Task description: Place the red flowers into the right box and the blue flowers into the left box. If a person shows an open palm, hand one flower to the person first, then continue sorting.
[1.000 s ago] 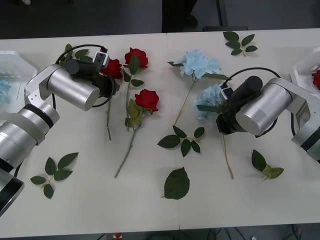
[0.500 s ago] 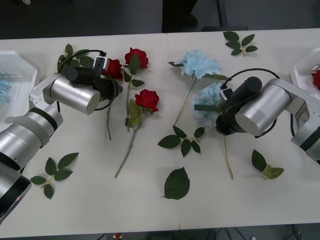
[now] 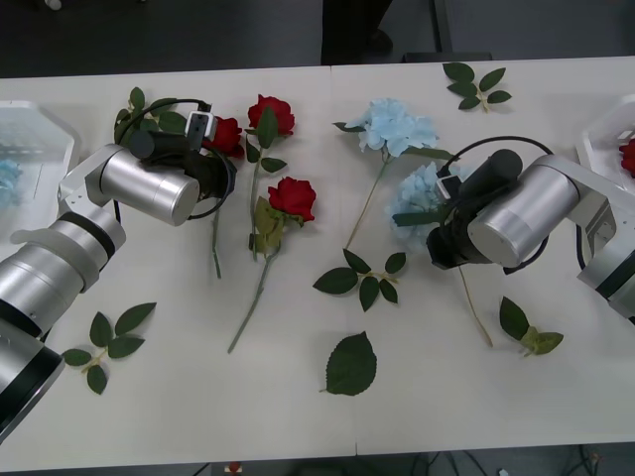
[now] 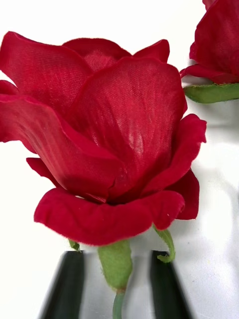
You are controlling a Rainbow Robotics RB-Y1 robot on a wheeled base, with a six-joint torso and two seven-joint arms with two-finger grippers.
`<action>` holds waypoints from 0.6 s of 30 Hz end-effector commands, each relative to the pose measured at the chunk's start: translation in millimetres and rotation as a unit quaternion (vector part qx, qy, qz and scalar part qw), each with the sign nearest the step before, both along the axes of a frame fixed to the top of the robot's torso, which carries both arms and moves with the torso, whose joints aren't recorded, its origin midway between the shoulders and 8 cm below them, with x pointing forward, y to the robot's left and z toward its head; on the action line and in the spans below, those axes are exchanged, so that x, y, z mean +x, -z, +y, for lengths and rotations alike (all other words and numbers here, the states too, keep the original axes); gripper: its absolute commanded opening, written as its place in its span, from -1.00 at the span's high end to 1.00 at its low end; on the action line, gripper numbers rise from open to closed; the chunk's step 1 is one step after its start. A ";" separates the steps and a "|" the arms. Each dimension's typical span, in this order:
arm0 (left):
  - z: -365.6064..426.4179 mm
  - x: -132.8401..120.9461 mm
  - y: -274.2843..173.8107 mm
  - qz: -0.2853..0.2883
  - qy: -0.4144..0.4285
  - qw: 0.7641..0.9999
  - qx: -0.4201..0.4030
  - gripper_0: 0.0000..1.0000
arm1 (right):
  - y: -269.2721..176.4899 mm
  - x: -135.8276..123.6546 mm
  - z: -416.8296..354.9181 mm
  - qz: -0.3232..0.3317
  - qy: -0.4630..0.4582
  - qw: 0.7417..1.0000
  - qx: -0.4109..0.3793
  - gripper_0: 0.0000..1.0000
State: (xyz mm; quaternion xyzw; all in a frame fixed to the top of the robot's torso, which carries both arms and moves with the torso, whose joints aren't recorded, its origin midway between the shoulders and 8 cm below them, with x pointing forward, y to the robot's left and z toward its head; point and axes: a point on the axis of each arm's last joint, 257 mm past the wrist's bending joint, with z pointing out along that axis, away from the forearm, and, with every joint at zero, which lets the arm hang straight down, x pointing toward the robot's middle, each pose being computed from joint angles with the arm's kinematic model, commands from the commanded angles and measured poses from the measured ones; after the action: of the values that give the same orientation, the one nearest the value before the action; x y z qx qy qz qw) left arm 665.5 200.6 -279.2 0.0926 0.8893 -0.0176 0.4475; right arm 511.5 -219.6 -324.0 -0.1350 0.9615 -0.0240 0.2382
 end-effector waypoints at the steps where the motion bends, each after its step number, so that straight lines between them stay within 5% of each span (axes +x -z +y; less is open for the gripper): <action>1: -19.3 2.8 -5.8 0.007 -0.007 1.000 -0.028 1.00 | -36.3 13.1 7.5 -0.011 0.020 0.998 0.065 1.00; 10: -21.6 2.9 -7.2 0.007 -0.008 0.999 -0.039 1.00 | -150.2 50.2 9.4 -0.087 -0.077 0.982 0.151 1.00; 18: -37.9 3.6 -60.1 -0.025 0.017 0.994 -0.102 1.00 | -269.8 46.4 92.1 -0.192 -0.241 0.908 0.283 1.00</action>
State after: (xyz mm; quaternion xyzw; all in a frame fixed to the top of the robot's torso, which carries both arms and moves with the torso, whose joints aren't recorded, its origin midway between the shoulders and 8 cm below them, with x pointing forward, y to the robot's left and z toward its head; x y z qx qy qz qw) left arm 664.5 175.5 -265.5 0.0716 0.8873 -0.0751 0.4494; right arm 554.4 -156.2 -114.7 -0.2122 0.8569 0.2718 0.3832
